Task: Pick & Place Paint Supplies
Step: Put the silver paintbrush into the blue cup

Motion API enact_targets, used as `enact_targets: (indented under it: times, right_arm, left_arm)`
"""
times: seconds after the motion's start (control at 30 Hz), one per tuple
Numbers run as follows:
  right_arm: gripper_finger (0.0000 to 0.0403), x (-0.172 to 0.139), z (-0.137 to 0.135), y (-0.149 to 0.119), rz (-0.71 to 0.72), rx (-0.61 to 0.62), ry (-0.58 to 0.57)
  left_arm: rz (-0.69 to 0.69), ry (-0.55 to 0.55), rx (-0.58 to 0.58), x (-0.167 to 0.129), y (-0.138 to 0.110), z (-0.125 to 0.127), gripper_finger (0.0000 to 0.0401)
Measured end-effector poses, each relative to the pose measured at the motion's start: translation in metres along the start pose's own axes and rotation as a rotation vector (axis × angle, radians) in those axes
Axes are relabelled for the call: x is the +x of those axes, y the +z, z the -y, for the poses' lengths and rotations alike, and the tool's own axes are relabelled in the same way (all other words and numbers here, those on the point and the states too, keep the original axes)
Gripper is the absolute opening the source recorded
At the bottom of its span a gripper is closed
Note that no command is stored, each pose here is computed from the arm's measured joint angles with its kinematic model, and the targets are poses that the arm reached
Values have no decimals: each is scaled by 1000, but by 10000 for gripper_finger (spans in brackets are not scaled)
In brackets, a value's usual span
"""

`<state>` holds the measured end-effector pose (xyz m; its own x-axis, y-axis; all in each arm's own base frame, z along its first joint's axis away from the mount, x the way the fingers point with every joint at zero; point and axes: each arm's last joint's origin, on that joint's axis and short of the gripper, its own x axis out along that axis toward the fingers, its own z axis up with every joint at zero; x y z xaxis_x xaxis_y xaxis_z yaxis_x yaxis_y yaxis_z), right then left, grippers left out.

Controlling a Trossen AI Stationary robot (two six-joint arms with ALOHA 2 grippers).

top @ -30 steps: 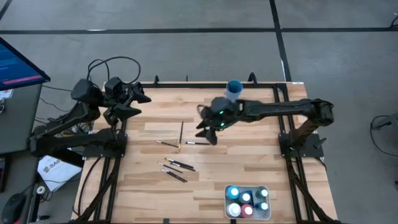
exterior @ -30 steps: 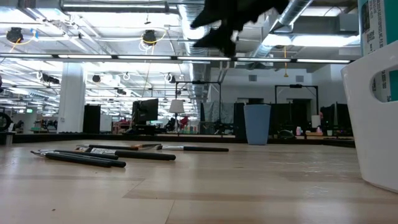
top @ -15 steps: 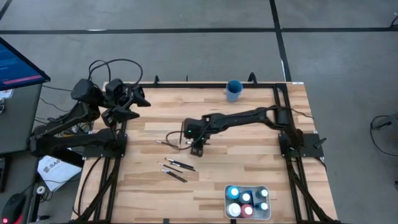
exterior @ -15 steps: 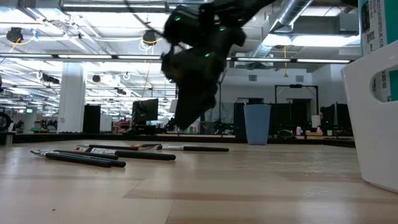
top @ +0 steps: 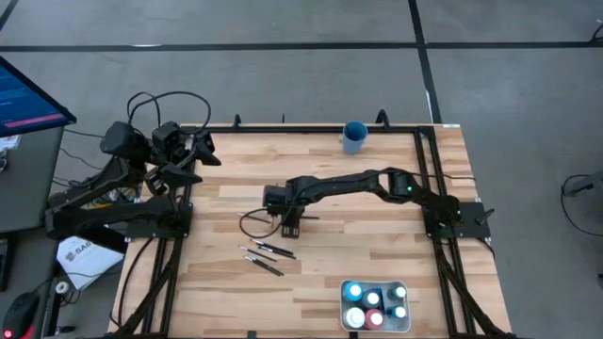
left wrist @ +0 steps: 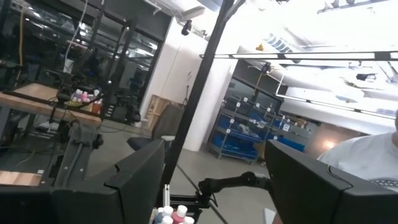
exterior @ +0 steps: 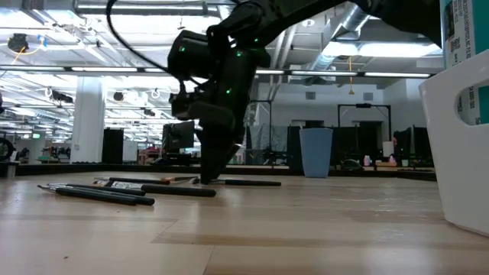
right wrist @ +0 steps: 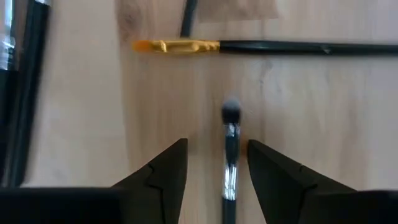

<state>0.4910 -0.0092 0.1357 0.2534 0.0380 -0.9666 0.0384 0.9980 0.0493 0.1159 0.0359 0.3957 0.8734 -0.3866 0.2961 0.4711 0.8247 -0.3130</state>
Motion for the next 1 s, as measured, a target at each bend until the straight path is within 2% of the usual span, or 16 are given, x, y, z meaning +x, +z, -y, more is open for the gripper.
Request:
enact_targets:
  times: [0.17,0.23,0.33,0.37,0.6,0.7,0.83,1.0]
  right_arm:
    - [142,17,-1,-5,-71,-15,-1]
    - [110,21,-2,-6,-86,-17,-8]
    - [31,22,-3,-7,-100,-4,-15]
    - [18,22,-3,-7,-101,0,-14]
    - [7,18,2,-5,-97,55,-19]
    - [4,7,6,-4,-75,71,-17]
    - [0,-20,22,-1,-23,163,-24]
    - [3,-82,44,9,155,221,-35]
  left_arm:
    - [0,-4,3,-1,0,1,269]
    - [1,-3,3,-1,0,1,269]
    - [1,-3,3,-1,0,1,269]
    - [0,-3,2,-1,0,1,269]
    - [1,-3,2,-1,0,1,269]
    - [1,-2,-5,-1,0,1,269]
    - [1,-3,-5,-1,0,1,269]
    - [0,-4,-4,-1,0,1,269]
